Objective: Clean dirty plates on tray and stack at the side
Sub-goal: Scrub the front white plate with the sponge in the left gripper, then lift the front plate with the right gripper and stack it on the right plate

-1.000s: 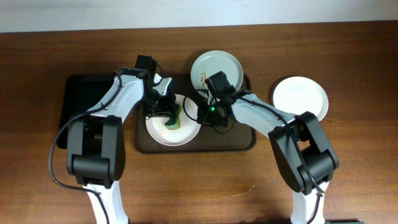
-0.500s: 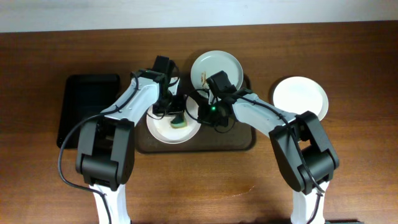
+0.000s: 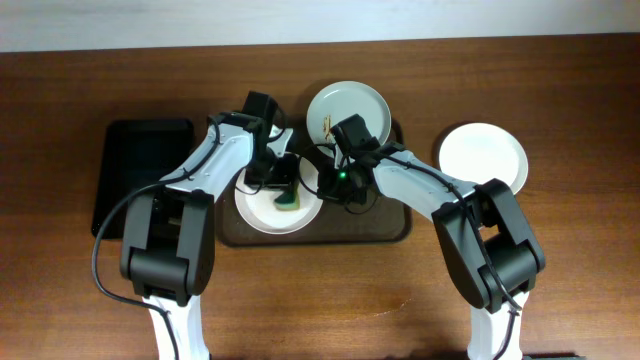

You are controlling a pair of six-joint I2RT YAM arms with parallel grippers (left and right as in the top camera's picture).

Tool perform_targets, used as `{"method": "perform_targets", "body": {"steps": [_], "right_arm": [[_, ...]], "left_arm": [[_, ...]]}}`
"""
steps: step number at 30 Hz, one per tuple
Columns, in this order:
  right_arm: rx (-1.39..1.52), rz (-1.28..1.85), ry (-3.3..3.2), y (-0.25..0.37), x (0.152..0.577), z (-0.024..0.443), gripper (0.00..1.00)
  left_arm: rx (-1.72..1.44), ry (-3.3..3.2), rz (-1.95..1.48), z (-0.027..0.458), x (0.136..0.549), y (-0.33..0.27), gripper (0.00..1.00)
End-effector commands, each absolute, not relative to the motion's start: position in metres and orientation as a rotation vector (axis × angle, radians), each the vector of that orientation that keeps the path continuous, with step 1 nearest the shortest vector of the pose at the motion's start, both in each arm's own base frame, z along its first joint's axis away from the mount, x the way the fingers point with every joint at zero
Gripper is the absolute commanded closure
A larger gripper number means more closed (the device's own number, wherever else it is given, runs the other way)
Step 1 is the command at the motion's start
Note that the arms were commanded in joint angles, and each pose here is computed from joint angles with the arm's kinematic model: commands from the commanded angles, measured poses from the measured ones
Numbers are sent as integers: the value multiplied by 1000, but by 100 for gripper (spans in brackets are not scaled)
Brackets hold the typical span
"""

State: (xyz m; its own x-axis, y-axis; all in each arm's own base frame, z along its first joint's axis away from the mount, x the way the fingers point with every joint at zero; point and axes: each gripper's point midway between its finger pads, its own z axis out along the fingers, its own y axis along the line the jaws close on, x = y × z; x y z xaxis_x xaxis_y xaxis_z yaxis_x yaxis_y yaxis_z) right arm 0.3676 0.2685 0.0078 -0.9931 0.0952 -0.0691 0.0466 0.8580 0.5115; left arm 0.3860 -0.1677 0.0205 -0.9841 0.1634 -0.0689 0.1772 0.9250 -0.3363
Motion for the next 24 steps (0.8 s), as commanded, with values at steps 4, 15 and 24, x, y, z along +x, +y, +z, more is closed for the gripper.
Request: {"method": "perform_targets", "body": {"steps": [4, 15, 24], "right_arm": [[142, 758, 2971, 261, 363, -6, 96], [143, 754, 2971, 261, 363, -7, 96], [150, 725, 2974, 258, 363, -8, 96]], "left_arm": [[-277, 2918, -66, 9, 434, -102, 99], [227, 3255, -698, 23, 335, -164, 99], [3, 2911, -590, 137, 452, -88, 99]]}}
